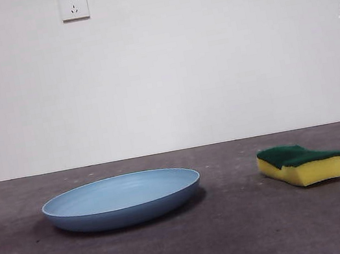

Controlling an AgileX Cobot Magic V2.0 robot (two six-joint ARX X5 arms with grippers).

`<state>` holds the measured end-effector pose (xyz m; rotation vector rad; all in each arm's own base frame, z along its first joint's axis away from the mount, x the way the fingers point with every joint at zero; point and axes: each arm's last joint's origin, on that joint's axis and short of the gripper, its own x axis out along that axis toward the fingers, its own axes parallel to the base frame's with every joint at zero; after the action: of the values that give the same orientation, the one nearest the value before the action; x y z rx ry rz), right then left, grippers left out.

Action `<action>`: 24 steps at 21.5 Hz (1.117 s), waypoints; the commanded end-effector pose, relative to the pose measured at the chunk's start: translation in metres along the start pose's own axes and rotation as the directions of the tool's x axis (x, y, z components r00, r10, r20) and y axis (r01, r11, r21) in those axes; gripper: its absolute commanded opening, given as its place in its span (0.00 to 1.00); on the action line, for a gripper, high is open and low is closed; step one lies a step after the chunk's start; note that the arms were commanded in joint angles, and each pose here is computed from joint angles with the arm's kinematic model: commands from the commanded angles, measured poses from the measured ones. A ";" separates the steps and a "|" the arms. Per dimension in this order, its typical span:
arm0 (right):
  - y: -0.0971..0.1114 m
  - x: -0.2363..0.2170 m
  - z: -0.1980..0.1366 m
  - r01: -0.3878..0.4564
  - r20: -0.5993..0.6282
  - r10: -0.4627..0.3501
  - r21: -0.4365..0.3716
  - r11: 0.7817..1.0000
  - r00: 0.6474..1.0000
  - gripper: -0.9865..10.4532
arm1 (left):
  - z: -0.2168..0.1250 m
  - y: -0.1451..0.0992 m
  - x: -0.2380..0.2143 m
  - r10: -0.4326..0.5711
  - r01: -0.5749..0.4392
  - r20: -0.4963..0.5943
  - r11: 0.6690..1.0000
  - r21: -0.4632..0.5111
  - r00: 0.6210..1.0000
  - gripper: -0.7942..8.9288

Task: Pick up the plate,pick up the cloth,clean the plate with the cloth

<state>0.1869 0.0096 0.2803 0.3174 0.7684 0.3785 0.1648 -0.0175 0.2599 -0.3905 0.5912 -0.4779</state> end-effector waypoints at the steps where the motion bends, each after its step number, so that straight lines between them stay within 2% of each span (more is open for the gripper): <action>1: 0.001 -0.001 0.001 -0.002 0.004 0.002 -0.017 1.000 1.000 0.46 | 0.005 0.000 0.008 -0.013 0.013 -0.029 1.000 0.013 0.999 0.47; 5: 0.001 -0.001 0.001 -0.002 0.004 0.002 -0.016 1.000 1.000 0.44 | 0.027 -0.002 0.032 -0.002 0.003 -0.114 1.000 0.006 0.994 0.47; 7: 0.001 -0.001 0.001 -0.003 0.004 0.003 -0.016 1.000 1.000 0.44 | 0.039 -0.003 0.051 0.066 -0.059 -0.163 0.997 0.048 0.984 0.47; 10: 0.001 -0.001 0.001 -0.002 0.003 0.003 -0.015 1.000 1.000 0.44 | 0.046 0.002 0.083 0.158 -0.137 -0.282 0.986 0.094 0.946 0.47; 13: 0.001 -0.001 0.001 -0.003 0.003 0.003 -0.015 1.000 1.000 0.44 | 0.042 0.010 0.117 0.187 -0.158 -0.371 0.981 0.109 0.910 0.47; 19: 0.001 -0.001 0.001 -0.003 0.003 0.003 -0.012 1.000 1.000 0.44 | 0.010 0.028 0.169 0.255 -0.211 -0.492 0.967 0.143 0.832 0.47; 24: 0.001 -0.001 0.001 -0.004 0.003 0.004 -0.011 1.000 1.000 0.44 | -0.004 0.032 0.190 0.245 -0.192 -0.514 0.969 0.154 0.822 0.47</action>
<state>0.1869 0.0096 0.2805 0.3170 0.7676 0.3791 0.3104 -0.0917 0.1626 -0.0990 1.1306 -0.3793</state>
